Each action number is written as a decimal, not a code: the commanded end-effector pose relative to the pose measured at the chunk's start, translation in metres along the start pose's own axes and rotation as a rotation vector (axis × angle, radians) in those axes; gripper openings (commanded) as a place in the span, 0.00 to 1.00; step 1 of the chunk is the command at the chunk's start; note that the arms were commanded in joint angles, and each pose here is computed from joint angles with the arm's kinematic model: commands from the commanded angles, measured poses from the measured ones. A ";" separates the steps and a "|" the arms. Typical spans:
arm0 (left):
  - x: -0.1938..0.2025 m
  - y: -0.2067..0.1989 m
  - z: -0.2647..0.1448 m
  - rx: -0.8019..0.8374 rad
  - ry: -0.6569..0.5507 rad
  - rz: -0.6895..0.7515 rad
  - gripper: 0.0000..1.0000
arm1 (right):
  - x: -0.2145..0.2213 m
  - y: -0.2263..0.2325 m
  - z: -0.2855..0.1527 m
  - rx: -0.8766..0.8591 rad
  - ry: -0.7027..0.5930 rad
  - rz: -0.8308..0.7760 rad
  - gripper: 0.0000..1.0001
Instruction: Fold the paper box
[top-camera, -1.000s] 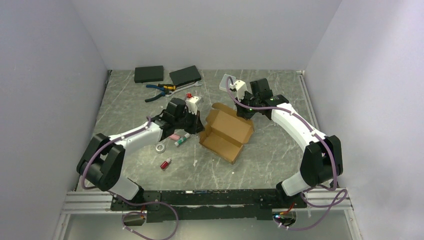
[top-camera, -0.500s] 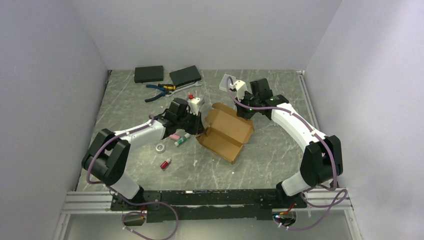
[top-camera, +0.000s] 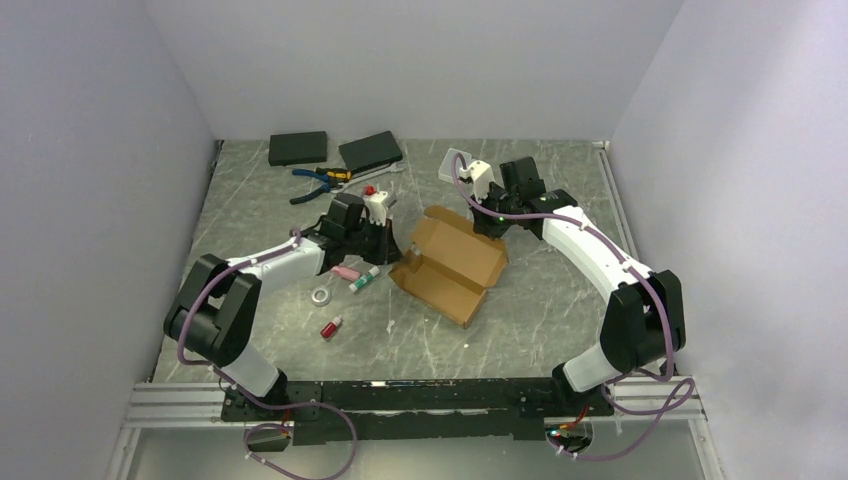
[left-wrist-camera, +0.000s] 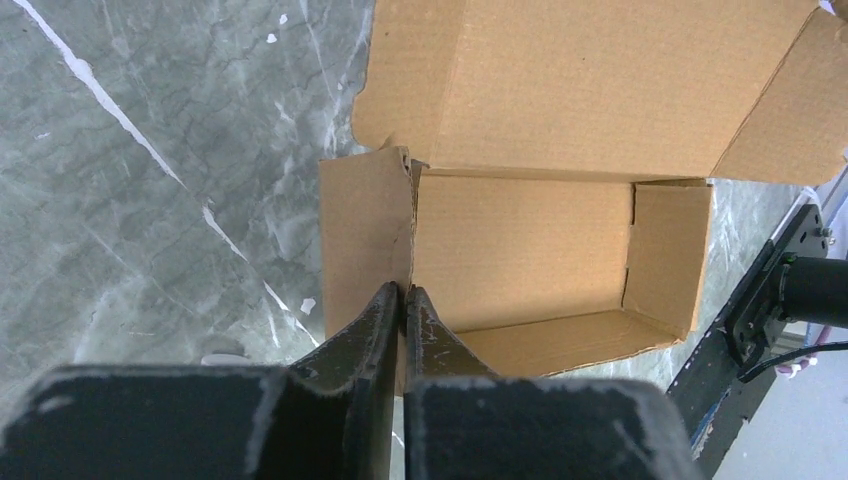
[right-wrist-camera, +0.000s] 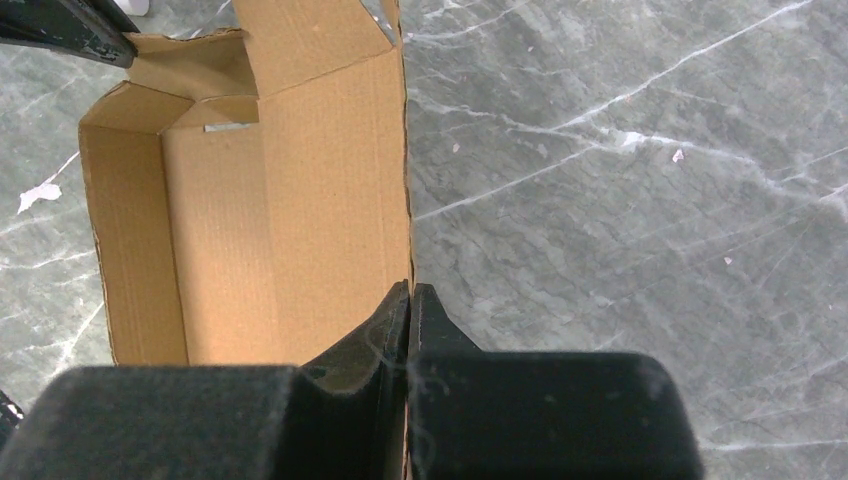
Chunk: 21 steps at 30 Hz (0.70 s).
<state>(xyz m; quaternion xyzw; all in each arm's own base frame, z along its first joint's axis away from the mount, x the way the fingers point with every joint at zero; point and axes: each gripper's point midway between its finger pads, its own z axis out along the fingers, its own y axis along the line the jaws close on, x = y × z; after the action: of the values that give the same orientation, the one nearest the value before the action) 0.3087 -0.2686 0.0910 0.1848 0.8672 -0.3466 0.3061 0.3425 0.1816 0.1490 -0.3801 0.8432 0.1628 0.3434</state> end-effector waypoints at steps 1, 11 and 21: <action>-0.003 -0.015 -0.001 0.097 -0.016 -0.012 0.07 | -0.009 0.004 0.003 -0.018 -0.032 -0.009 0.00; -0.011 -0.018 -0.006 0.090 -0.035 0.006 0.00 | -0.022 0.019 -0.007 -0.097 -0.076 -0.037 0.25; -0.011 -0.021 -0.003 0.070 -0.030 0.020 0.00 | -0.043 0.020 -0.029 -0.083 -0.139 -0.101 0.47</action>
<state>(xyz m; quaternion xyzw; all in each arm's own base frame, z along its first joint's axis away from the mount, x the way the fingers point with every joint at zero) 0.3026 -0.2746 0.0938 0.1896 0.8592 -0.3698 0.2984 0.3310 0.1964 0.1543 -0.4037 0.8242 0.2067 0.3391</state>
